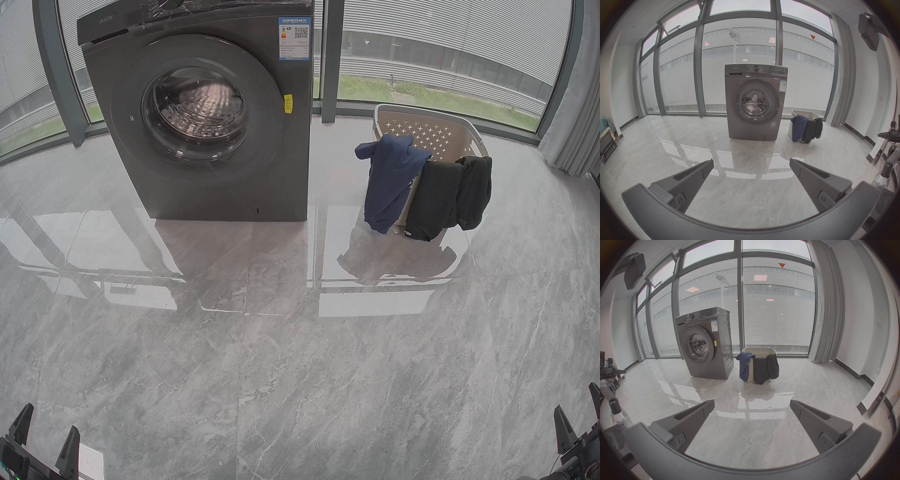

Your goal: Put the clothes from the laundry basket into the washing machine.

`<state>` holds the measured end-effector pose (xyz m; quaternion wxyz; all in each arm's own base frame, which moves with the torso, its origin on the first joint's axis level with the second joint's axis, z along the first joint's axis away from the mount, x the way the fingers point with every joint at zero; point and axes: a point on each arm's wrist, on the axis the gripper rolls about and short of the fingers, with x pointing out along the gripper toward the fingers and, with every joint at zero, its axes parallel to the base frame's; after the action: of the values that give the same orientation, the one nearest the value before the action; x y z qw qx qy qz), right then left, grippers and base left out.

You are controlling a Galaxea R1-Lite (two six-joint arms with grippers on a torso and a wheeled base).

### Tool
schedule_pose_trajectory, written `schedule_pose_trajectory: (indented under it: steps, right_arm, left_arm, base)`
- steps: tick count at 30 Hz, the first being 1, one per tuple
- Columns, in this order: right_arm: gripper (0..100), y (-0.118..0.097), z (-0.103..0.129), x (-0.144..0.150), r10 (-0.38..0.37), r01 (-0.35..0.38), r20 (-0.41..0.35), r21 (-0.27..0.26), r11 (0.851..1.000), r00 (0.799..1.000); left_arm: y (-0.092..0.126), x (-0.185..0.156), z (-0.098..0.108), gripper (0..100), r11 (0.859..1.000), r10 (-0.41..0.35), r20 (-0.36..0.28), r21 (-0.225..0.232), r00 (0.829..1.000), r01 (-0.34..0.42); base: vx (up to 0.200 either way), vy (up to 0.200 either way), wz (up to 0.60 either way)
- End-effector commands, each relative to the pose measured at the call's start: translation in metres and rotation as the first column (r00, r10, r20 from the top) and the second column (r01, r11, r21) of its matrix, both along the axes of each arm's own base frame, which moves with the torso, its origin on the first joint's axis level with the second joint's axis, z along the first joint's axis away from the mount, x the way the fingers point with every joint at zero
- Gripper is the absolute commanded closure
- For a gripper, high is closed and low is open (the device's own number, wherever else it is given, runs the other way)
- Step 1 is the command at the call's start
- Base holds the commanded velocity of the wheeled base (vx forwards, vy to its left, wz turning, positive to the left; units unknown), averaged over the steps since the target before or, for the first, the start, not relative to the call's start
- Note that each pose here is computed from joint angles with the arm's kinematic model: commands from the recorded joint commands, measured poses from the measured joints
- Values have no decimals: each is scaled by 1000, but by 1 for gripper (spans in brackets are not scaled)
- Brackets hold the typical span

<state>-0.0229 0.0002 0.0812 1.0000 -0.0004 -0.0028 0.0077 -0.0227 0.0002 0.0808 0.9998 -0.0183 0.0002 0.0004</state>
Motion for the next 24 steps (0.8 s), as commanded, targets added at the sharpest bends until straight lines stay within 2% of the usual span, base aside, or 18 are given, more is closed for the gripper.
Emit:
schedule_pose_trajectory:
  steps: [1, 19, 22, 24]
  right_arm:
    - [0, 0, -5, 0, -2, 2, -1, 2, 1000, 1000]
    - [0, 0, -5, 0, -3, 3, -1, 2, 1000, 1000]
    - [0, 0, -5, 0, 0, 0, -1, -1, 1000, 1000]
    - [0, 0, -5, 0, 2, -2, -1, -1, 1000, 1000]
  left_arm:
    - [0, 0, -5, 0, 1000, 1, -3, 0, 1000, -1]
    - [0, 0, -5, 0, 1000, 2, -3, -2, 1000, -2]
    - [0, 0, -5, 0, 1000, 2, -3, -2, 1000, -2]
    - [0, 0, -5, 0, 1000, 2, -3, -2, 1000, -2]
  base:
    - [0, 0, -600]
    - [200, 0, 0]
    - [0, 0, 0]
    - [0, 0, -600]
